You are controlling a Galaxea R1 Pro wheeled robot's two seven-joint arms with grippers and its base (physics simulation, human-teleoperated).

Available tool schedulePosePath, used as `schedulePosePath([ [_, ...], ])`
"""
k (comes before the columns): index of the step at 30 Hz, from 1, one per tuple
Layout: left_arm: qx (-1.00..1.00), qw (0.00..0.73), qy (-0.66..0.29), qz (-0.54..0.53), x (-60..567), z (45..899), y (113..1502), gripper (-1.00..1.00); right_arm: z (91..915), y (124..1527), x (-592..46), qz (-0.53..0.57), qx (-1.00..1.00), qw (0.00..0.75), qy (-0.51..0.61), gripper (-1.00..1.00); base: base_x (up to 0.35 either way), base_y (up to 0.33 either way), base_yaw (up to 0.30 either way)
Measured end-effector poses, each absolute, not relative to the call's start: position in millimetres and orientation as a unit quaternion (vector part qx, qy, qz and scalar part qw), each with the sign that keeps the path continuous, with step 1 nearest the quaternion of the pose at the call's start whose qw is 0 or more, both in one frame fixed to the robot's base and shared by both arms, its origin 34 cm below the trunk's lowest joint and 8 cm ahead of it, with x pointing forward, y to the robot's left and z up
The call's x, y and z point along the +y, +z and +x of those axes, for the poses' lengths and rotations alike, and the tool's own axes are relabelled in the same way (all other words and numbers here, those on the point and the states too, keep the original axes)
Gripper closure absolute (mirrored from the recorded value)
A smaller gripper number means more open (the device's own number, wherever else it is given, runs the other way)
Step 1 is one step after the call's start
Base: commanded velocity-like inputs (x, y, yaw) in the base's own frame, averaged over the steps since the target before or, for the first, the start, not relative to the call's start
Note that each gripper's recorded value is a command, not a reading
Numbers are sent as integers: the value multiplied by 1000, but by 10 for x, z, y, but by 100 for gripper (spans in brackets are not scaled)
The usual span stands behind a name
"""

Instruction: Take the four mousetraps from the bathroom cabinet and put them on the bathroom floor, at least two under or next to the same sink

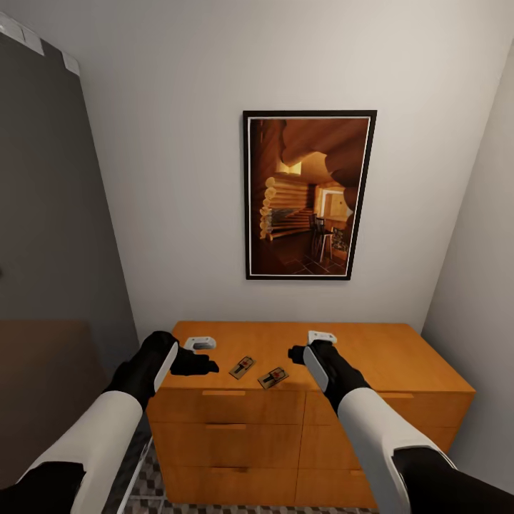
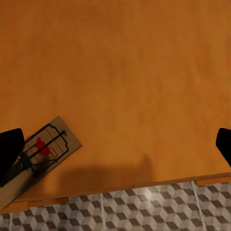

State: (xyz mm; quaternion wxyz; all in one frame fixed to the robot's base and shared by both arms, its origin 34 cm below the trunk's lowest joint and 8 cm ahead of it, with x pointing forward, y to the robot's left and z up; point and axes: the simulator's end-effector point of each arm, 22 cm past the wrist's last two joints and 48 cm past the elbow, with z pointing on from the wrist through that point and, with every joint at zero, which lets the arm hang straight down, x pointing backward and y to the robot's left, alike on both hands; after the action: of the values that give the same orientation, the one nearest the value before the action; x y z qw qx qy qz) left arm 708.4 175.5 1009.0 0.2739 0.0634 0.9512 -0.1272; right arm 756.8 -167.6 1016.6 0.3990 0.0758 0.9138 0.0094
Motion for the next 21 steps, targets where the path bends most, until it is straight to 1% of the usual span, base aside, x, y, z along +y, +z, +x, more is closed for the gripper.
schedulePosePath([
  [5,952,271,-127,63,1758,7072,10064,-100,7567,10153,-1637,59,913,403,0,-100,0,0,0],
  [13,953,269,-127,63,1759,7064,10048,-100,7570,10190,-1456,-17,909,414,-31,-100,0,0,0],
  [21,953,269,-127,63,1757,7063,10047,-100,7562,10186,-1416,-26,909,414,-32,-100,0,0,0],
])
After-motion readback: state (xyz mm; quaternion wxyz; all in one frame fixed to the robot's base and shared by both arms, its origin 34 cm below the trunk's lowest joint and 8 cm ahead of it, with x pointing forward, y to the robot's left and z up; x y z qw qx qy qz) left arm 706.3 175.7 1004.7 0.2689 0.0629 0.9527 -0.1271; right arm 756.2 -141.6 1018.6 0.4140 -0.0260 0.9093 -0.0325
